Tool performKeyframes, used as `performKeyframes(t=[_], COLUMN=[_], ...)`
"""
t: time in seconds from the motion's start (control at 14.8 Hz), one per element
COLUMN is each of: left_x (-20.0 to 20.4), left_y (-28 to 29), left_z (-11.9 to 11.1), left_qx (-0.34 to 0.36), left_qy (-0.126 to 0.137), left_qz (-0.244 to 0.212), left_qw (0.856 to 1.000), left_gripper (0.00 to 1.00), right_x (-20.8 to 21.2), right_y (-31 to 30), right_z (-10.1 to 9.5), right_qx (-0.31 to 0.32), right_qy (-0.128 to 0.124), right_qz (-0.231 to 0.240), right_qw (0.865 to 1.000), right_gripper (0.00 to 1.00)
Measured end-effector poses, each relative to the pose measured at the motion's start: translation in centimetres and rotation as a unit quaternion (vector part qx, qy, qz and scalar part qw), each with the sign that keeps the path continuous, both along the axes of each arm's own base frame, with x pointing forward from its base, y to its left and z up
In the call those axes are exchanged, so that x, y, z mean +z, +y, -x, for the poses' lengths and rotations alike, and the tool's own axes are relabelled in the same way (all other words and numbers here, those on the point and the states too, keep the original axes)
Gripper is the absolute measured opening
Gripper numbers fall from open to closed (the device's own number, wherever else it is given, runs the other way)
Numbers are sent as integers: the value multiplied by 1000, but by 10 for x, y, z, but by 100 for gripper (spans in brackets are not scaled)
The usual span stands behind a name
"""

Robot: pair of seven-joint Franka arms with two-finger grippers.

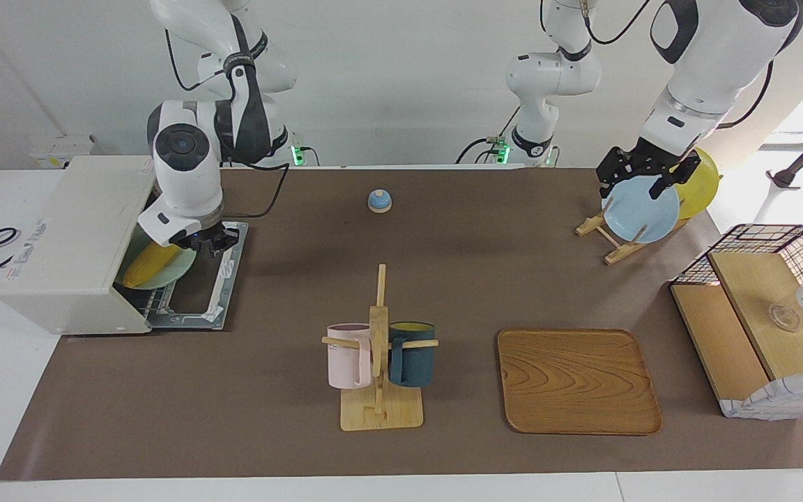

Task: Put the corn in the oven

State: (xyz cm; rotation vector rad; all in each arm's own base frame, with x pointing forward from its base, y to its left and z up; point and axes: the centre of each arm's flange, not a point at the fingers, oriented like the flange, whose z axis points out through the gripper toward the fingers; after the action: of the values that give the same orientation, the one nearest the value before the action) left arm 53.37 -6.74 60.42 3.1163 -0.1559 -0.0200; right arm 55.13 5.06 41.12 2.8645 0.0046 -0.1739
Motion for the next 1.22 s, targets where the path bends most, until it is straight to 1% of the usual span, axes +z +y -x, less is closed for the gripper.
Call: performKeyframes(t=[0.2, 0.34, 0.47, 0.61, 0.81, 0.95, 1.22], left_x=[0, 0, 0, 0, 0, 0, 0], left_y=[0, 0, 0, 0, 0, 0, 0], left_z=[0, 0, 0, 0, 0, 0, 0], left_qx=[0, 0, 0, 0, 0, 0, 0], left_qy=[0, 0, 0, 0, 0, 0, 0], left_qz=[0, 0, 0, 0, 0, 0, 0], left_qw=[1000, 1000, 1000, 1000, 1000, 1000, 1000], left_gripper=[100, 100, 100, 100, 100, 100, 100], right_x=[-29, -53, -77, -93, -100, -108, -115], right_y=[10, 11, 11, 11, 11, 8, 4], right_z=[3, 8, 12, 13, 13, 16, 21], right_qx=[-21, -47, -61, -67, -69, -69, -72], right_qy=[-24, -34, -31, -23, -26, -30, -26], right_qz=[-7, -10, -11, -11, -14, -18, -19], right_qw=[999, 998, 998, 997, 997, 997, 997], right_gripper=[1, 1, 1, 1, 1, 1, 1])
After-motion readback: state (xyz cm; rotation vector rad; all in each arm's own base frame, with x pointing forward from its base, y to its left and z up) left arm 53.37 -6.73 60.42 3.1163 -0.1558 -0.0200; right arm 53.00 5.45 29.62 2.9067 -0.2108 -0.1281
